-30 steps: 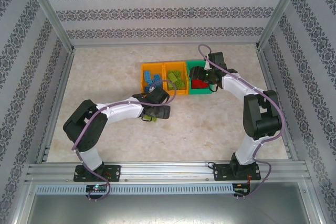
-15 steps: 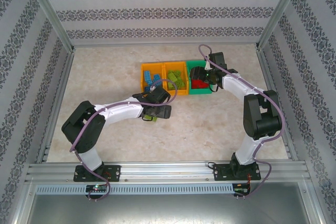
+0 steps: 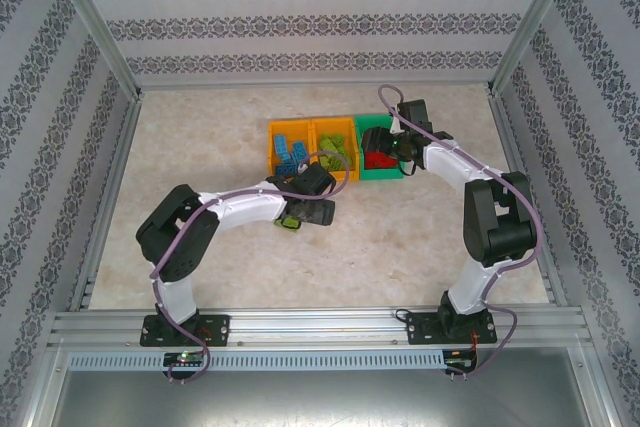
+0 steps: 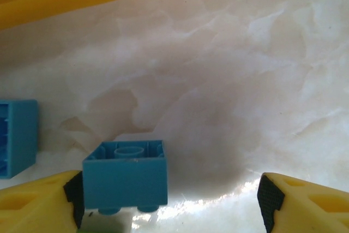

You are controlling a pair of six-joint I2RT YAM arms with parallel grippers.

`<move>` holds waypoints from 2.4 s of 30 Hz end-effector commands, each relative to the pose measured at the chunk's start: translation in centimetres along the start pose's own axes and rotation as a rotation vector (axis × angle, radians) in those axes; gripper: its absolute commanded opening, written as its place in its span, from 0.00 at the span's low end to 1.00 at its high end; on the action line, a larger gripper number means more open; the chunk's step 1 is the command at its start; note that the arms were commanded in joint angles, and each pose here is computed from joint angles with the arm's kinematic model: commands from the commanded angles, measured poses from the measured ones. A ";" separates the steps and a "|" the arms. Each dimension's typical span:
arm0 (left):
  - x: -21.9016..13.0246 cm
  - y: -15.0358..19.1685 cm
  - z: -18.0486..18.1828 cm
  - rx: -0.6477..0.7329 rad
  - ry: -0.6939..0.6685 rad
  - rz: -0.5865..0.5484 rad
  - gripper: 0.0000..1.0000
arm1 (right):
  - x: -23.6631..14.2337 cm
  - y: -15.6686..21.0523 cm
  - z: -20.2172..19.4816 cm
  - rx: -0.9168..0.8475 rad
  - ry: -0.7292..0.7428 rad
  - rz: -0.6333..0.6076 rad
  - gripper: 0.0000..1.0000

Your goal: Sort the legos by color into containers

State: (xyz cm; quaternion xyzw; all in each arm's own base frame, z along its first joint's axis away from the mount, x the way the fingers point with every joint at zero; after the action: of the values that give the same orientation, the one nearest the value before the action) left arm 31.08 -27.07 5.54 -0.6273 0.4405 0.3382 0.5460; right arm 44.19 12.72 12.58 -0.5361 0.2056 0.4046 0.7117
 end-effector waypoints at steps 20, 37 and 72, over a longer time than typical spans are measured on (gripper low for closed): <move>0.8 -0.6 -0.3 0.040 -0.038 0.002 0.41 | -2.3 -1.3 -0.7 0.035 -0.010 -0.057 0.73; -3.7 -4.4 0.4 0.012 -0.031 -0.123 0.40 | -2.5 -0.7 -0.8 0.036 -0.014 -0.059 0.73; -3.9 -19.0 8.4 -0.176 -0.066 -0.241 0.67 | -2.2 10.3 15.3 -0.714 -0.407 0.092 0.74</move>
State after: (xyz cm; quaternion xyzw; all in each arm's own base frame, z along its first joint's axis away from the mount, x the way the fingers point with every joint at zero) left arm 47.60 -18.40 12.09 -0.6909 0.3234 0.3427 0.5483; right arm 34.41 24.87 14.04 -0.6350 -0.0128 0.5422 0.5500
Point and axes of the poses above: each hand's point on the last joint's axis, 136 mm out from that joint toward the fingers, its own x axis out along the fingers, its own z axis along the line the jaws close on, y = z × x, the point moved 2 cm from there along -x, back along the fingers, and after that the axes turned 9 degrees about -x, right-handed, at the moved point
